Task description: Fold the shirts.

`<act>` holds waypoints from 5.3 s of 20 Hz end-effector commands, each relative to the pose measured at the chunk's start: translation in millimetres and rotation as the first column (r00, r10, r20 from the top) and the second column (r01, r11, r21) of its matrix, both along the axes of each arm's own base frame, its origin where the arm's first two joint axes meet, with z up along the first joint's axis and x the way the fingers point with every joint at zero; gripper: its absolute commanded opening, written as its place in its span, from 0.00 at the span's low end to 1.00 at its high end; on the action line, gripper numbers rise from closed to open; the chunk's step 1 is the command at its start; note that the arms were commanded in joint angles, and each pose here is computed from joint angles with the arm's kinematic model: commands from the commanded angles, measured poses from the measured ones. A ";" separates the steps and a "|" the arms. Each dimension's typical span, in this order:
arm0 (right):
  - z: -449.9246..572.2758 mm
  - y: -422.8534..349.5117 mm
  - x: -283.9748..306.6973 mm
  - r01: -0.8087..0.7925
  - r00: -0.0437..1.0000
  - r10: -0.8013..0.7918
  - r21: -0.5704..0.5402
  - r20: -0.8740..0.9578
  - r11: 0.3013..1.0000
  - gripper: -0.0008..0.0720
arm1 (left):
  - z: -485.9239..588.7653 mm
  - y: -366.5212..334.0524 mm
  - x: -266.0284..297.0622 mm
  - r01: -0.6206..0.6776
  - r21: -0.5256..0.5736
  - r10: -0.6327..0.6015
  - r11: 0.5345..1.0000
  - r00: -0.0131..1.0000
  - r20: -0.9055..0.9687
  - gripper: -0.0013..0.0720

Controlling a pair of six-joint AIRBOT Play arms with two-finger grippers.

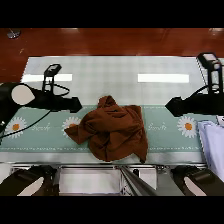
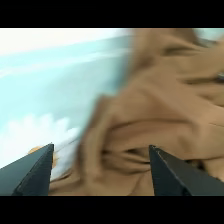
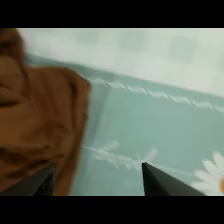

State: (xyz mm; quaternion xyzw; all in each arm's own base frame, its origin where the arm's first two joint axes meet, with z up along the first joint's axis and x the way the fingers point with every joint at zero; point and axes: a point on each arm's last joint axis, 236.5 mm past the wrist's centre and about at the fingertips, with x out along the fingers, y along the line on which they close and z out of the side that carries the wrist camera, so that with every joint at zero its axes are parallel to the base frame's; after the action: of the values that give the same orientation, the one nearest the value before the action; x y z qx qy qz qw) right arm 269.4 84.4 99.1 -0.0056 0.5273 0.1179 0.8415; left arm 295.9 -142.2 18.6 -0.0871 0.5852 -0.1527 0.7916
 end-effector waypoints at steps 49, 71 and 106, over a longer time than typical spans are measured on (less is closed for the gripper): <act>187.5 60.9 118.6 -0.210 0.926 0.063 0.371 0.372 0.905 0.04 | 258.9 -79.6 90.1 0.306 -0.406 -0.018 0.861 0.816 0.578 0.05; 302.4 -12.7 -96.2 -0.086 0.800 0.020 0.081 0.600 0.993 0.04 | 415.6 31.9 -125.3 0.117 -0.005 -0.057 0.993 0.523 0.850 0.05; -130.9 -147.3 61.2 0.460 0.813 -0.292 0.247 -0.503 0.853 0.88 | -79.3 101.9 155.6 -0.455 -0.348 0.403 0.820 0.890 -0.215 0.98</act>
State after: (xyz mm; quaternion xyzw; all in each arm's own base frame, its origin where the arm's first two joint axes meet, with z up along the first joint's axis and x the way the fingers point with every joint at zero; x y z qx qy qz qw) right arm 388.1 -48.2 -10.0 0.2584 0.6510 0.0700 0.7103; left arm 470.5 -18.7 -32.0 -0.3428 0.5037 -0.0497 0.7914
